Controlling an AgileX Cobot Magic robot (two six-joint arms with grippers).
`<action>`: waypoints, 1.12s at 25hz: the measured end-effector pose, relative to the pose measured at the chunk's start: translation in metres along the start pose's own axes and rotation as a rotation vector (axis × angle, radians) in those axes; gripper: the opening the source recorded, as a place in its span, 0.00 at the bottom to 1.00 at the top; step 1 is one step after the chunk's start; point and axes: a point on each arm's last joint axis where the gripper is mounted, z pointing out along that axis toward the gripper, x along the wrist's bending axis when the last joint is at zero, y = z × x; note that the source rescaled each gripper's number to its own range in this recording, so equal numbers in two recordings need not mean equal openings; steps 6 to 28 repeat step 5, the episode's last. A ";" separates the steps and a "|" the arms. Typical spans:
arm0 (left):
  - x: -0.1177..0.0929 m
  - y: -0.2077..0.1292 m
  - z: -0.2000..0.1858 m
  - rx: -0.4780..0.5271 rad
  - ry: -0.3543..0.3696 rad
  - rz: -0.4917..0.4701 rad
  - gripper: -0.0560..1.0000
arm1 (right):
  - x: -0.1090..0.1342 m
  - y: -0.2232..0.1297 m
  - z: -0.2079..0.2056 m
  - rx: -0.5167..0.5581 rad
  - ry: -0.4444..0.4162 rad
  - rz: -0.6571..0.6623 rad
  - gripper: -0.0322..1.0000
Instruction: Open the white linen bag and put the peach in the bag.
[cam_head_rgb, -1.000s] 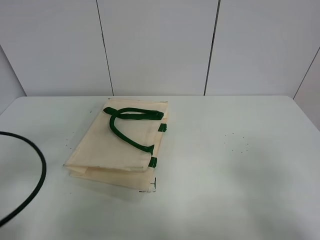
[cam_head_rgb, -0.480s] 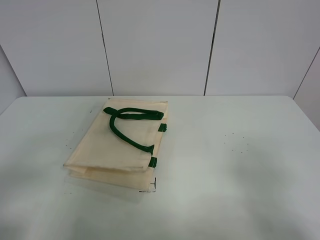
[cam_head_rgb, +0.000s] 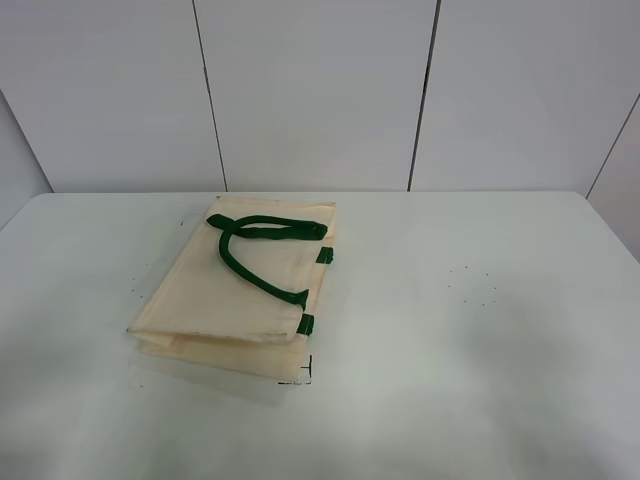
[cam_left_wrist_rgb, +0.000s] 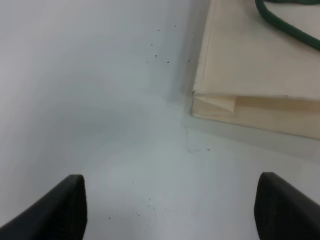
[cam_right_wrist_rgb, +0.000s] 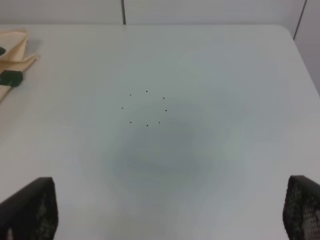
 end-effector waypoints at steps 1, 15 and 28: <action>0.000 0.000 0.000 -0.004 0.000 0.000 1.00 | 0.000 0.000 0.000 0.000 0.000 0.000 1.00; 0.000 0.000 0.000 -0.004 0.000 0.000 1.00 | 0.000 0.000 0.000 0.000 0.000 0.000 1.00; 0.000 0.000 0.000 -0.004 0.000 0.000 1.00 | 0.000 0.000 0.000 0.000 0.000 0.000 1.00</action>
